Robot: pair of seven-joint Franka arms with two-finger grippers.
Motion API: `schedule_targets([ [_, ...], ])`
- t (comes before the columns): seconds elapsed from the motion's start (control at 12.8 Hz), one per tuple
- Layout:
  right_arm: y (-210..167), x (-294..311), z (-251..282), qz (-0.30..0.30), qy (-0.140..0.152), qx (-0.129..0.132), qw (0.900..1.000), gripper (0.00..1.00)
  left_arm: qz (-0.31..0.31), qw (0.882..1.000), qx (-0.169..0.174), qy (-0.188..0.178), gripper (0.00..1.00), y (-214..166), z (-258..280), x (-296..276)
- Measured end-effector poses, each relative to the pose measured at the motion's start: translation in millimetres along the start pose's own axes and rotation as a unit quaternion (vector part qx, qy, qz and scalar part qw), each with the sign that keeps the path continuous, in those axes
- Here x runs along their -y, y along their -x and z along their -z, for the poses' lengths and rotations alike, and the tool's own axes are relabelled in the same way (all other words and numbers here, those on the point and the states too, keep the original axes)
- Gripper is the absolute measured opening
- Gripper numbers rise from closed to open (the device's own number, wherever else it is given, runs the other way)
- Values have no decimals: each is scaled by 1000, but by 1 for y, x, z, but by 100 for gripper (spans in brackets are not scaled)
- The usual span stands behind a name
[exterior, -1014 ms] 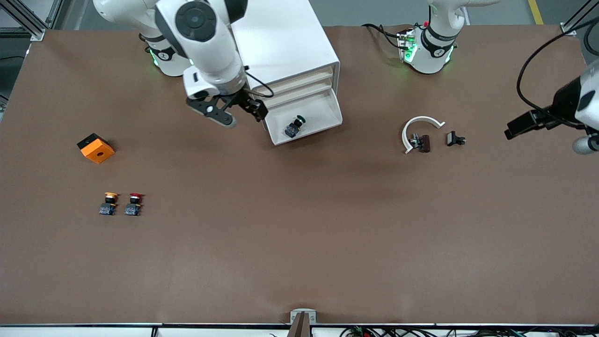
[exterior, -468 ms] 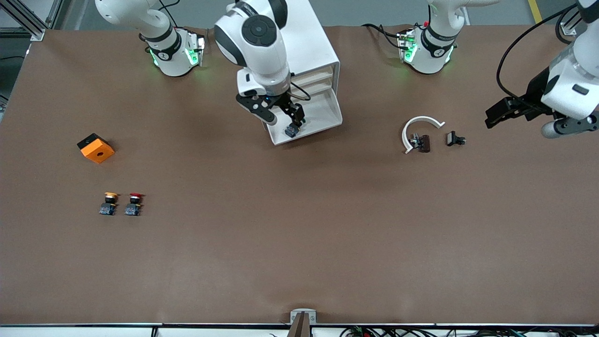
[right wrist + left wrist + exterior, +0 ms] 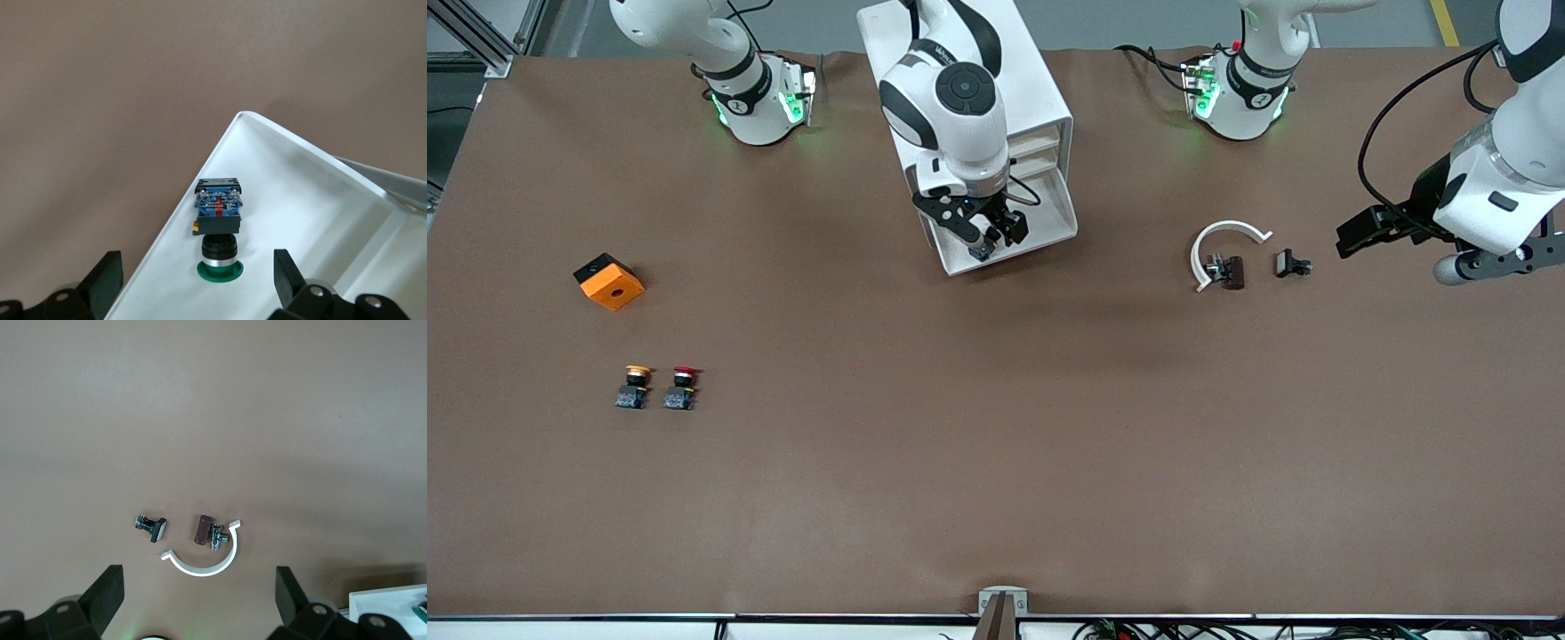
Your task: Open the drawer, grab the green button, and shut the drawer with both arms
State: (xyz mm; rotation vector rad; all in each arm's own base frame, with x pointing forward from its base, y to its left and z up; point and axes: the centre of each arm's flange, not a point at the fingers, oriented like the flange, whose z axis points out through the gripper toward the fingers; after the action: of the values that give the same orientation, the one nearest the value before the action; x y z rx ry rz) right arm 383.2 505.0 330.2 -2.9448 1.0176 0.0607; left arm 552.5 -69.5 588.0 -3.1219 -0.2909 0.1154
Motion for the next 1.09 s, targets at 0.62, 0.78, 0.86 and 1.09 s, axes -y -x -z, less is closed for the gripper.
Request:
schedule_targets([
  [0.62, -3, 3, -40, 16, 29, -28, 999, 100, -48, 999, -16, 0, 100, 13, 8, 15],
  [0.78, -4, 3, -43, 18, 31, -32, 999, 100, -65, 997, -31, 0, 100, 26, 24, 32],
  [0.86, -4, 3, -44, 18, 31, -33, 999, 100, -69, 997, -37, -1, 100, 31, 30, 38],
  [1.09, -5, 5, -50, 19, 35, -35, 999, 100, -73, 996, -41, -1, 100, 36, 32, 39],
])
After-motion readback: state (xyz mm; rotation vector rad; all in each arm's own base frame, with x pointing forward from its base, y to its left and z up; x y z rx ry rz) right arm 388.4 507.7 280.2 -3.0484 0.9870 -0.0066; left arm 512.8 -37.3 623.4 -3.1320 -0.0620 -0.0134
